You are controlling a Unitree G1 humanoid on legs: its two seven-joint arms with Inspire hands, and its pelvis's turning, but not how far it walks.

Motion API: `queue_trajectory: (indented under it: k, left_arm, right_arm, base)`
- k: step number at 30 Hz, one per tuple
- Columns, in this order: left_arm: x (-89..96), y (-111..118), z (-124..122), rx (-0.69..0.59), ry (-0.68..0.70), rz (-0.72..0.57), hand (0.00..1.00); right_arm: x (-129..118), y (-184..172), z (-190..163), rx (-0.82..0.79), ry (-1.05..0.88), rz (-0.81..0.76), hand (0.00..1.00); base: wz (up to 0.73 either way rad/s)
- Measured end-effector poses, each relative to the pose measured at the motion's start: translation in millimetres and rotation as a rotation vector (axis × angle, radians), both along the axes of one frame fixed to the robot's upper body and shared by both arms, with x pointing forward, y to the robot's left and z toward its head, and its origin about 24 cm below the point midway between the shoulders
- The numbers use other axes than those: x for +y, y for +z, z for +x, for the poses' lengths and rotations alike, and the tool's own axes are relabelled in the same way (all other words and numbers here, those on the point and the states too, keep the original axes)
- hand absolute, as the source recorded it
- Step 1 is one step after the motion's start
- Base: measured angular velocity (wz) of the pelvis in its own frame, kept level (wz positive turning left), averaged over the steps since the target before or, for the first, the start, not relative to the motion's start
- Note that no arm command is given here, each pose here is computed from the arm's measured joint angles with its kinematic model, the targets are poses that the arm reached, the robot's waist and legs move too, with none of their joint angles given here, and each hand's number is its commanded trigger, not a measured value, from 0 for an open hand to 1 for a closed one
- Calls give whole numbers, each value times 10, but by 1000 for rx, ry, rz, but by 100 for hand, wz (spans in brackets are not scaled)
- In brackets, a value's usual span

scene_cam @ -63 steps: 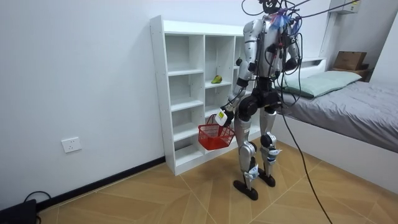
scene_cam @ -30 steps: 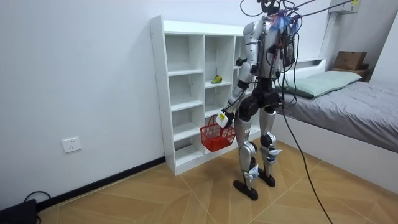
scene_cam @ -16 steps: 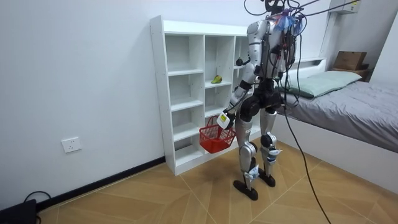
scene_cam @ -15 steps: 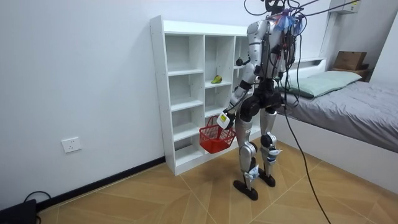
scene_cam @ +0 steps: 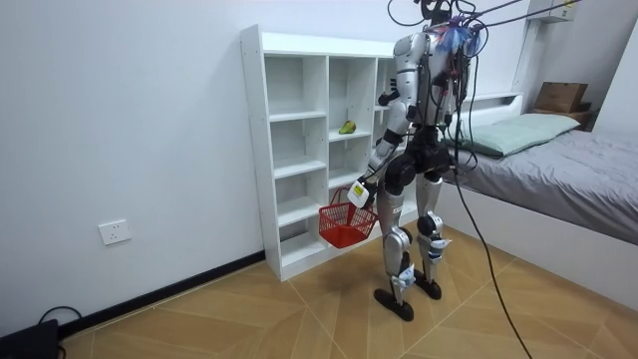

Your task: Collect fruits from the closet

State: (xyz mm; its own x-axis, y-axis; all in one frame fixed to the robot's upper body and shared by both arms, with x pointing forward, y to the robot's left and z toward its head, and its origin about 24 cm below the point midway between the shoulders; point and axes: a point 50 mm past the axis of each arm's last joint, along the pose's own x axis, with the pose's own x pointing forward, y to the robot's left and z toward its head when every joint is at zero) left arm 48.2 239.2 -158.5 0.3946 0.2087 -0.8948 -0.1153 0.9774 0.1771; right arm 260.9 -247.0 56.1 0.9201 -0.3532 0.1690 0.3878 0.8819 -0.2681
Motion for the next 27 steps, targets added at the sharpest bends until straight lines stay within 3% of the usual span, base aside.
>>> queue_trajectory:
  k: [27]
  left_arm:
    - [28, 18, 105, -14, -10, -14, 100]
  right_arm:
    - [-40, 58, 298, 53, 68, -43, 0]
  base:
    - [1]
